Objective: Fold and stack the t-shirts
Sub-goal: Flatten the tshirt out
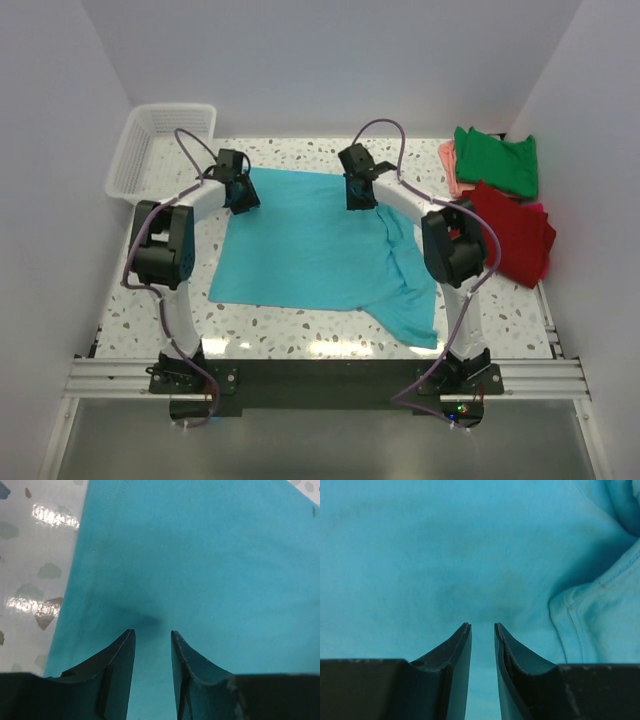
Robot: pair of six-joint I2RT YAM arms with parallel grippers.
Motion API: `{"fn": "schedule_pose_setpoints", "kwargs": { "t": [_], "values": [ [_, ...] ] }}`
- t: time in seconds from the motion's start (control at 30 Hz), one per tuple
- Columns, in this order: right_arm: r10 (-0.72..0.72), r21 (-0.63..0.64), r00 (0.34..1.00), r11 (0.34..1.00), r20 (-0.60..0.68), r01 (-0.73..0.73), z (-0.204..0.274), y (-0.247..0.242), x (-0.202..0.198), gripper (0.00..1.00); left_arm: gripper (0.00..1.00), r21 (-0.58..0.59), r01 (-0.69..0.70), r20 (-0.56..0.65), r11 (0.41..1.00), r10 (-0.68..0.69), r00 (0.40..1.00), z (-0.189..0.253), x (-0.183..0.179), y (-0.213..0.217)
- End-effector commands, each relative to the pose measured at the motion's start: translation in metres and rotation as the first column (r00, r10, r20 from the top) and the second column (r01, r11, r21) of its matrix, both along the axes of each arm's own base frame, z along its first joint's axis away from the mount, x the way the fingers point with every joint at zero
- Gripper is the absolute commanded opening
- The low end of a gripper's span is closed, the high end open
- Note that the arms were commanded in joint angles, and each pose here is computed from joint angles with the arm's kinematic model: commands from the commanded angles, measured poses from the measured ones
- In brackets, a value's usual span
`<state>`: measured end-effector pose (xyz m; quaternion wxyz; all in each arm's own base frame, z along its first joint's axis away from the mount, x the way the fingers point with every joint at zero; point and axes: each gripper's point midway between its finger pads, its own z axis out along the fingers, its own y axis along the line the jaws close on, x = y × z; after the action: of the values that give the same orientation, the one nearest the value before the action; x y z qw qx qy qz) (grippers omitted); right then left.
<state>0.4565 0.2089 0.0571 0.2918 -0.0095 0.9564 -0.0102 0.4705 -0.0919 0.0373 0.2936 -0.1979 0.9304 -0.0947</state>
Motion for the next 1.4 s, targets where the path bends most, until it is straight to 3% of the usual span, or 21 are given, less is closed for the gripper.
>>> {"fn": "schedule_pose_setpoints", "kwargs": {
  "t": [0.0,0.23,0.67,0.9,1.37],
  "values": [
    [-0.024,0.024,0.998,0.999,0.063,0.023,0.014,-0.003,0.03,0.28,0.39,0.006,0.058,0.113,0.998,-0.058,0.992,0.016,0.038,-0.005],
    [-0.088,0.009,0.994,0.996,0.057,0.088,0.006,-0.024,0.049,0.27,0.39,0.007,0.065,0.139,0.998,-0.066,0.988,0.013,0.055,-0.008],
    [-0.151,-0.041,0.988,0.988,-0.031,0.149,-0.021,-0.056,0.047,0.22,0.4,0.054,0.0,-0.033,0.999,0.002,0.999,-0.038,0.052,0.004],
    [-0.242,-0.154,0.97,0.959,-0.002,0.239,0.003,-0.099,0.04,0.22,0.4,0.163,-0.114,-0.12,0.98,0.134,0.984,-0.048,0.041,0.029],
    [-0.421,-0.245,0.907,0.877,0.022,0.413,0.016,-0.196,0.049,0.19,0.39,0.269,-0.229,-0.13,0.936,0.271,0.954,-0.041,0.03,0.063]
  ]
}}
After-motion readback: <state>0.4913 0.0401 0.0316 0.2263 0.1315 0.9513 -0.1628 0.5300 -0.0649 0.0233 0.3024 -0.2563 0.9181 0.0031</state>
